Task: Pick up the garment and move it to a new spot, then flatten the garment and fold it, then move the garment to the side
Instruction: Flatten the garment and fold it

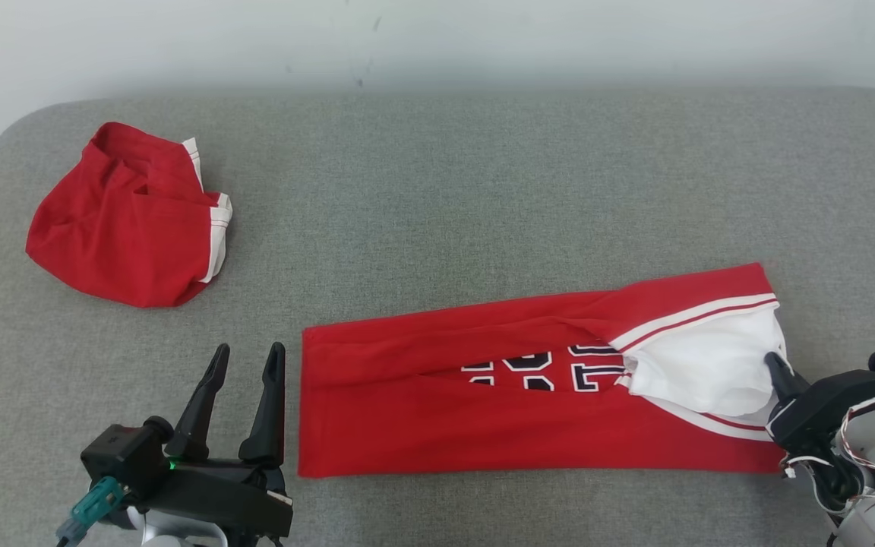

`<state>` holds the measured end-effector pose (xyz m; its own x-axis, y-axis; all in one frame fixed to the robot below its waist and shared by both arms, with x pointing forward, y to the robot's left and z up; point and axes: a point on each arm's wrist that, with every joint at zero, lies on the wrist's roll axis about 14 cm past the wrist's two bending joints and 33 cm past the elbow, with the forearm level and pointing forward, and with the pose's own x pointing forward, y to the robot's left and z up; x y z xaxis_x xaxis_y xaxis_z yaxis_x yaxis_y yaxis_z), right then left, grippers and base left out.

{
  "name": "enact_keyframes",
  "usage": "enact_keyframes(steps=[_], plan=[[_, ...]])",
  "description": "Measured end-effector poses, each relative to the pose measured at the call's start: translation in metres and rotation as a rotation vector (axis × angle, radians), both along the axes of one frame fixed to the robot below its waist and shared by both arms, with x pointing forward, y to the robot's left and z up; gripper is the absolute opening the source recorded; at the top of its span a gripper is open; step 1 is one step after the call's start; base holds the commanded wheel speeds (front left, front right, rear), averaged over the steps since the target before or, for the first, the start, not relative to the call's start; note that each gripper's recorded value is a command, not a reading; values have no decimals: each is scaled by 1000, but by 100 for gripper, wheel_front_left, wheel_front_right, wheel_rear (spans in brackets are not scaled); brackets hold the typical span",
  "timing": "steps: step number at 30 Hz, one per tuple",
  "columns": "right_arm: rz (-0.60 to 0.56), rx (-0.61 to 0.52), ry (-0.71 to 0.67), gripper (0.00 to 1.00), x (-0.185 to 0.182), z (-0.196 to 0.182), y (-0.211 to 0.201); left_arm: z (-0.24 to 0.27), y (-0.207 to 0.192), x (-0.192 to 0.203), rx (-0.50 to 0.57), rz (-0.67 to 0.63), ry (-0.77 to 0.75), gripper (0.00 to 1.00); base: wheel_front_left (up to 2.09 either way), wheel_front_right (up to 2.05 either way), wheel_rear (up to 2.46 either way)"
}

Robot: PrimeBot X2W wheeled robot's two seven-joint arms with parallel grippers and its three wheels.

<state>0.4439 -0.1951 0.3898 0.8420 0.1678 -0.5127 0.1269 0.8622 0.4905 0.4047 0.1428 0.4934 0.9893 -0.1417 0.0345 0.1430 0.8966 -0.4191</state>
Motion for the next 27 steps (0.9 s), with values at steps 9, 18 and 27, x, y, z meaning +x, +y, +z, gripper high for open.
enact_keyframes(steps=[9, 18, 27], plan=[[-78, -52, -56, 0, 2, 10, -35, 5, -6, 1, -6, -14, -17, 100, 0, 0, 0], [-36, -136, -153, 0, 8, 29, -40, 11, -13, -1, 0, -36, -38, 100, 0, 0, 0], [132, -127, -324, 0, 13, 64, 20, 14, -14, -10, -5, -32, -42, 100, 0, 0, 0]])
